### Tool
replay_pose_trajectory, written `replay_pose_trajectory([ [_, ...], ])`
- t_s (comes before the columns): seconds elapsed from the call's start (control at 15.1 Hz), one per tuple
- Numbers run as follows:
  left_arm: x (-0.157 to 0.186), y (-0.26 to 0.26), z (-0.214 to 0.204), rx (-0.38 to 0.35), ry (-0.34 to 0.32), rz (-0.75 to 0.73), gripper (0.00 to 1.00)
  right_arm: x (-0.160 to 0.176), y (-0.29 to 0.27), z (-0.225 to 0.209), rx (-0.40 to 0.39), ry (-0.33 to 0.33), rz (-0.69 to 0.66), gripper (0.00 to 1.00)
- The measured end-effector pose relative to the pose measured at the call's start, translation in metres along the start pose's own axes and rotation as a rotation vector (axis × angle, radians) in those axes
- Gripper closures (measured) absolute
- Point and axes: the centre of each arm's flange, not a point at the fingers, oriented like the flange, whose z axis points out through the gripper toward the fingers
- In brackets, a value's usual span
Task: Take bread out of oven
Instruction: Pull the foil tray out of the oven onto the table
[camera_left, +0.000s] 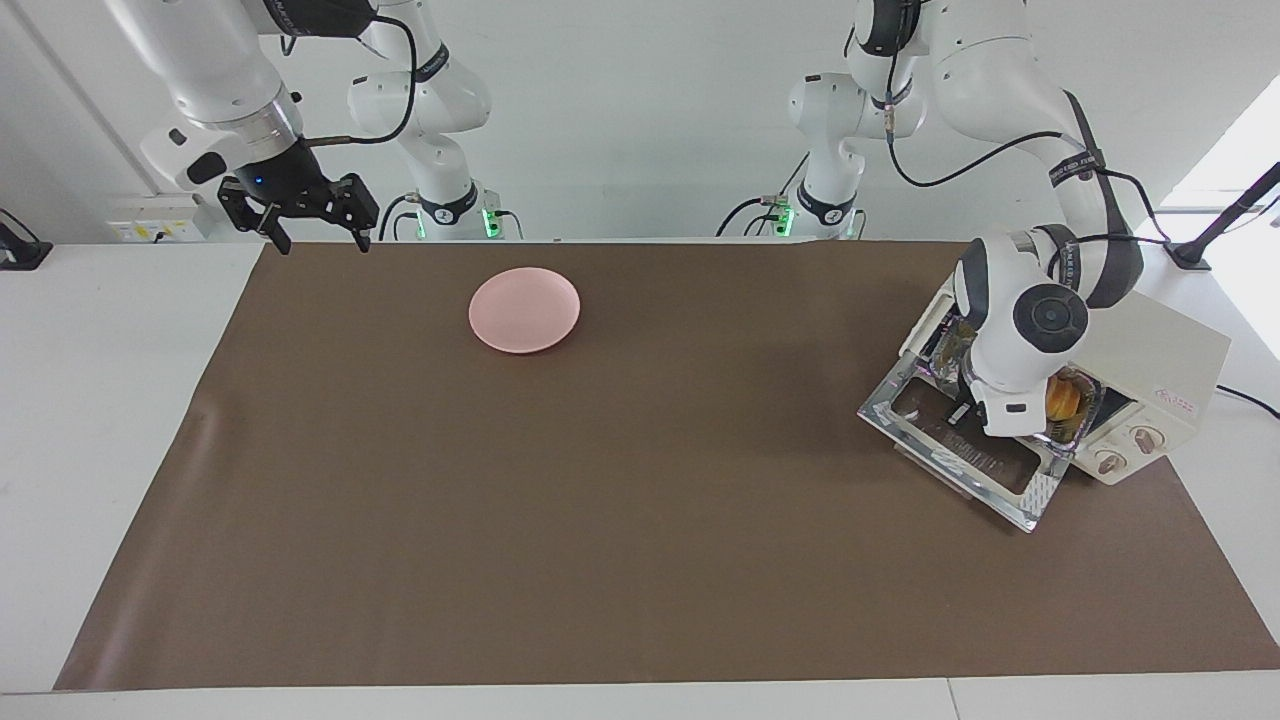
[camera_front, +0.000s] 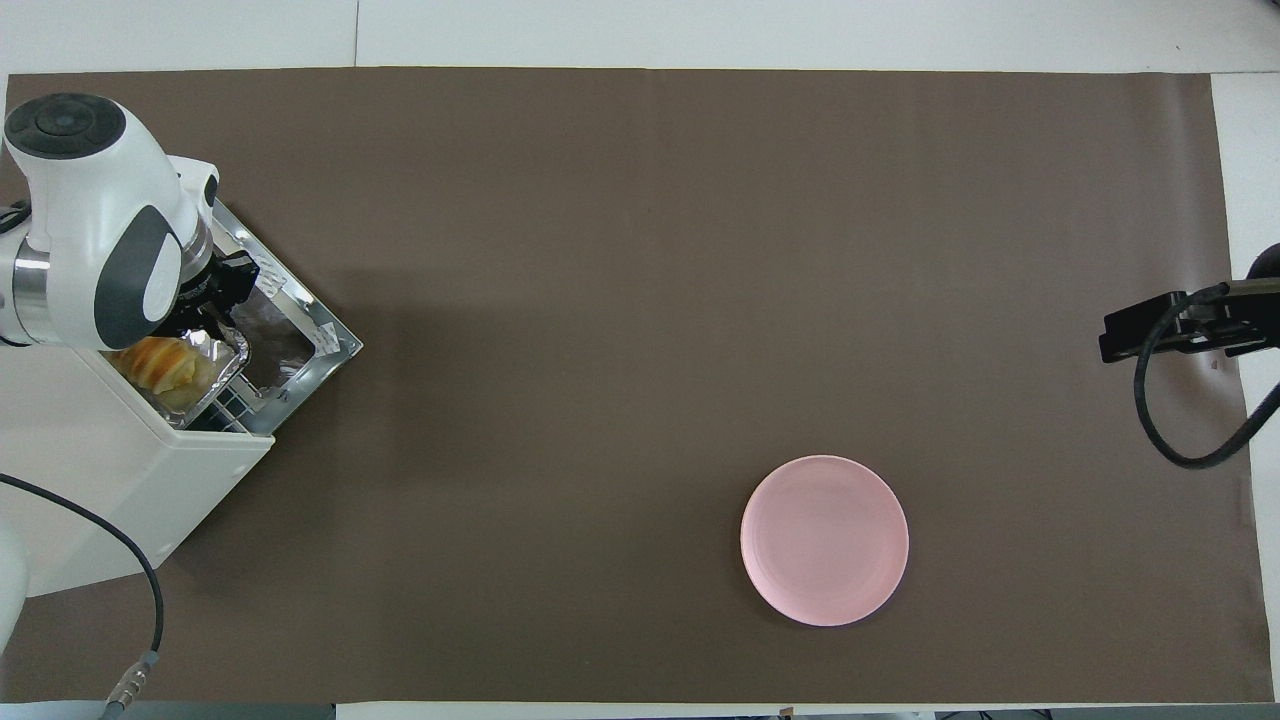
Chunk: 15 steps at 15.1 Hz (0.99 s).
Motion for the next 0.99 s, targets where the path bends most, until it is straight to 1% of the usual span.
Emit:
replay_pose_trajectory([
  [0.07, 0.001, 0.001, -0.007, -0.005, 0.012, 0.020, 0.97, 0.000, 0.000, 0.000, 0.000, 0.000, 0.000, 0.00],
  [0.2, -0.002, 0.012, -0.028, -0.024, 0.050, 0.082, 0.98, 0.000, 0.000, 0.000, 0.000, 0.000, 0.000, 0.00],
  [0.33, -0.015, 0.038, -0.057, -0.051, 0.102, 0.141, 0.98, 0.000, 0.000, 0.000, 0.000, 0.000, 0.000, 0.00],
  [0.46, -0.043, 0.079, -0.087, -0.073, 0.153, 0.244, 0.98, 0.000, 0.000, 0.000, 0.000, 0.000, 0.000, 0.00],
  [0.53, -0.067, 0.105, -0.100, -0.079, 0.175, 0.317, 0.98, 0.000, 0.000, 0.000, 0.000, 0.000, 0.000, 0.00],
  [0.6, -0.102, 0.134, -0.112, -0.080, 0.190, 0.390, 0.98, 0.000, 0.000, 0.000, 0.000, 0.000, 0.000, 0.00],
  [0.73, -0.198, 0.194, -0.128, -0.092, 0.194, 0.544, 0.98, 0.000, 0.000, 0.000, 0.000, 0.000, 0.000, 0.00],
  [0.86, -0.298, 0.242, -0.122, -0.084, 0.200, 0.681, 0.98, 0.000, 0.000, 0.000, 0.000, 0.000, 0.000, 0.00],
  [0.93, -0.338, 0.261, -0.112, -0.075, 0.207, 0.721, 0.98, 0.000, 0.000, 0.000, 0.000, 0.000, 0.000, 0.00],
  [0.99, -0.371, 0.275, -0.101, -0.071, 0.210, 0.747, 0.98, 0.000, 0.000, 0.000, 0.000, 0.000, 0.000, 0.00],
])
